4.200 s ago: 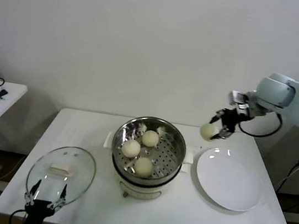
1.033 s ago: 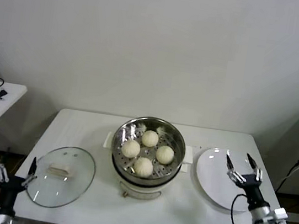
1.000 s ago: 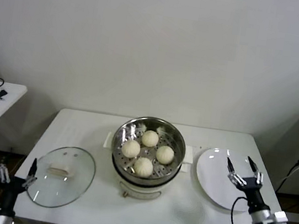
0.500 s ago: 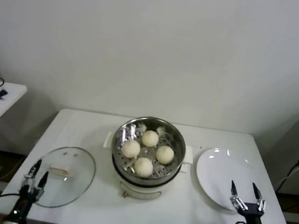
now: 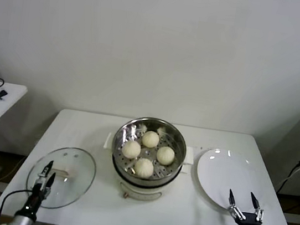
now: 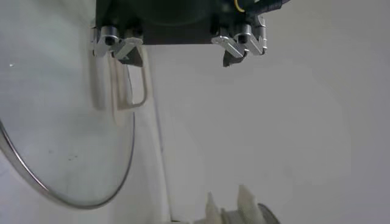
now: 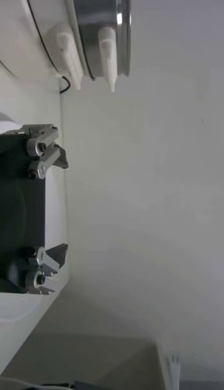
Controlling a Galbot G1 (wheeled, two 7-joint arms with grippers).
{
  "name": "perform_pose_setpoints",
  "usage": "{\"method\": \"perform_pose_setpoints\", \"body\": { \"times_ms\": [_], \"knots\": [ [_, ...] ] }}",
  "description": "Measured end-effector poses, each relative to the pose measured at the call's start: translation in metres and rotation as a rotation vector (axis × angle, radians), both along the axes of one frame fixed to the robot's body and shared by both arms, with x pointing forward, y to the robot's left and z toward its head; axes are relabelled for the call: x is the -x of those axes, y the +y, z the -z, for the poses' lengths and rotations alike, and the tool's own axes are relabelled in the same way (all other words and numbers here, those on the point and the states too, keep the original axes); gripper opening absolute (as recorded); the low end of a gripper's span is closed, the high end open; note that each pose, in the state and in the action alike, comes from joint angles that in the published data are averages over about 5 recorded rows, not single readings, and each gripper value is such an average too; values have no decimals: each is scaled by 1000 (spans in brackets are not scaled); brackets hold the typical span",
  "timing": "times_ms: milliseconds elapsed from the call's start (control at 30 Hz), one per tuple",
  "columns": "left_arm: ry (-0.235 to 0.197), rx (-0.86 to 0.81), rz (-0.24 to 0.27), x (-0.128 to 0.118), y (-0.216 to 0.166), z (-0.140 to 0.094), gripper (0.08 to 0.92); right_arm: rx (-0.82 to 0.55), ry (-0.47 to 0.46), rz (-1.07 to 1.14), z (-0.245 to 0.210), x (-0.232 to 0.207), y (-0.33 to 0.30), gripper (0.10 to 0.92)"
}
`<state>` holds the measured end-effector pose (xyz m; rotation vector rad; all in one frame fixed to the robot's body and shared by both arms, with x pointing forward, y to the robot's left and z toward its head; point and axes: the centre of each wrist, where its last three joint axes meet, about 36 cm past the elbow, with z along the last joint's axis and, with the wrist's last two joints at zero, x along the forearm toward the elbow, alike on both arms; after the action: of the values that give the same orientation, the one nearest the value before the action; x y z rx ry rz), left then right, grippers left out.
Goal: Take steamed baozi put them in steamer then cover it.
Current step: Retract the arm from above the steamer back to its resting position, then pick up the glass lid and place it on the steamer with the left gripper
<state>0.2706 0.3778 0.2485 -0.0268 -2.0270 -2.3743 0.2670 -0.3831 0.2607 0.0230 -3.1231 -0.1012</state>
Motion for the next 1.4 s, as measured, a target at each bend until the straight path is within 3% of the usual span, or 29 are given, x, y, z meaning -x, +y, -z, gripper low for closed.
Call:
{"method": "perform_pose_setpoints", "body": {
  "times_ms": [333,900,1100,1400],
  "knots": [
    [2,25,-45,-30,-4,15,791,-6,-9,22,2,5,2,823],
    [-5,63,-98,-39,-4,24,308,-24,-9,29,5,2,16,823],
    [-13,82,-111,-40,-3,13,159,-17,-10,33,2,1,14,823],
    [-40,109,-157,-44,10,-34,147,12,10,55,-1,0,10,823]
  ]
}}
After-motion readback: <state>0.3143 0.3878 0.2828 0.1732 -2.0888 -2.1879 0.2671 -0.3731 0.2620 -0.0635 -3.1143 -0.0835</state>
